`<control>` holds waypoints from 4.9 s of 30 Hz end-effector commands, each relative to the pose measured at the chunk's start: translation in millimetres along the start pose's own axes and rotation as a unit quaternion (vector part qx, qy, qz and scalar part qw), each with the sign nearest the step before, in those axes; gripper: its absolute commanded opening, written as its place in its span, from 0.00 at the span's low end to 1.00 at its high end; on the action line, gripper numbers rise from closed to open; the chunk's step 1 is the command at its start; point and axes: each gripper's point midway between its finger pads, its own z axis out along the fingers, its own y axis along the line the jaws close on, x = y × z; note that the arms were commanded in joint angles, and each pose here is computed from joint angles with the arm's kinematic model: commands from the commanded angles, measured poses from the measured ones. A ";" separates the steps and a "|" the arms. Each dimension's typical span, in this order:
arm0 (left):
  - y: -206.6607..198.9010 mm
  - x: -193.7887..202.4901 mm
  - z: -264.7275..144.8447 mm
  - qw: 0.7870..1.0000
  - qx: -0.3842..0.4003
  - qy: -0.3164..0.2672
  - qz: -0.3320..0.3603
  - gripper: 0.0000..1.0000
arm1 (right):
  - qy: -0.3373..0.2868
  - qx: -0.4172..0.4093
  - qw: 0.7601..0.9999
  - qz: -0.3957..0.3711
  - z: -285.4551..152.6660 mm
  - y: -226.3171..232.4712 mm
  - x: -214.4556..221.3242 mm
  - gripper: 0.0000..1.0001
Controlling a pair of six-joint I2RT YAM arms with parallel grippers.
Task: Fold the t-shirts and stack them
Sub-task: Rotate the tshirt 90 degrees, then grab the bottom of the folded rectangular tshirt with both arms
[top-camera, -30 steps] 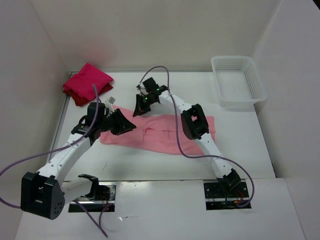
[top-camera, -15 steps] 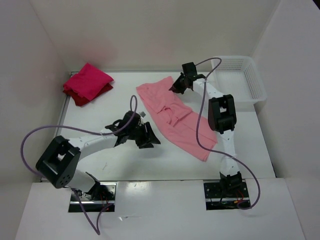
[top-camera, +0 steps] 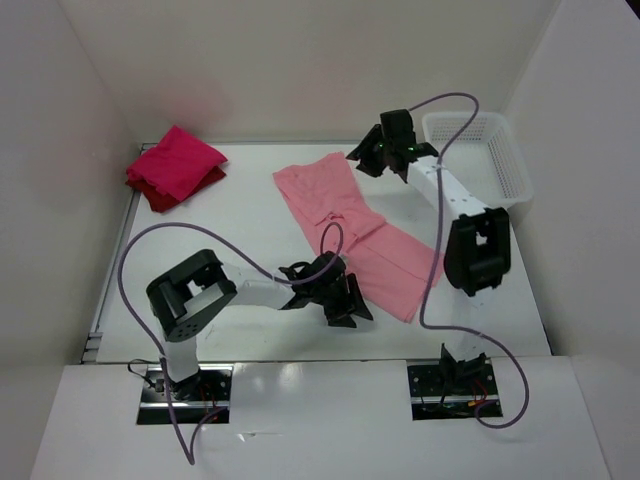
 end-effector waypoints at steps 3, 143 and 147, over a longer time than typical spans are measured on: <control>-37.1 -5.6 22.1 0.996 0.034 -0.039 -0.069 0.64 | -0.083 -0.042 0.995 -0.028 -94.0 18.5 -21.1 0.48; 143.6 -27.6 -114.4 0.992 -0.111 -0.050 -0.025 0.50 | 0.130 0.118 0.980 0.095 -193.2 -237.7 274.6 0.38; 138.8 -28.2 -113.7 0.993 -0.107 -0.050 -0.019 0.36 | 0.139 0.125 0.979 0.084 -182.1 -237.9 278.1 0.34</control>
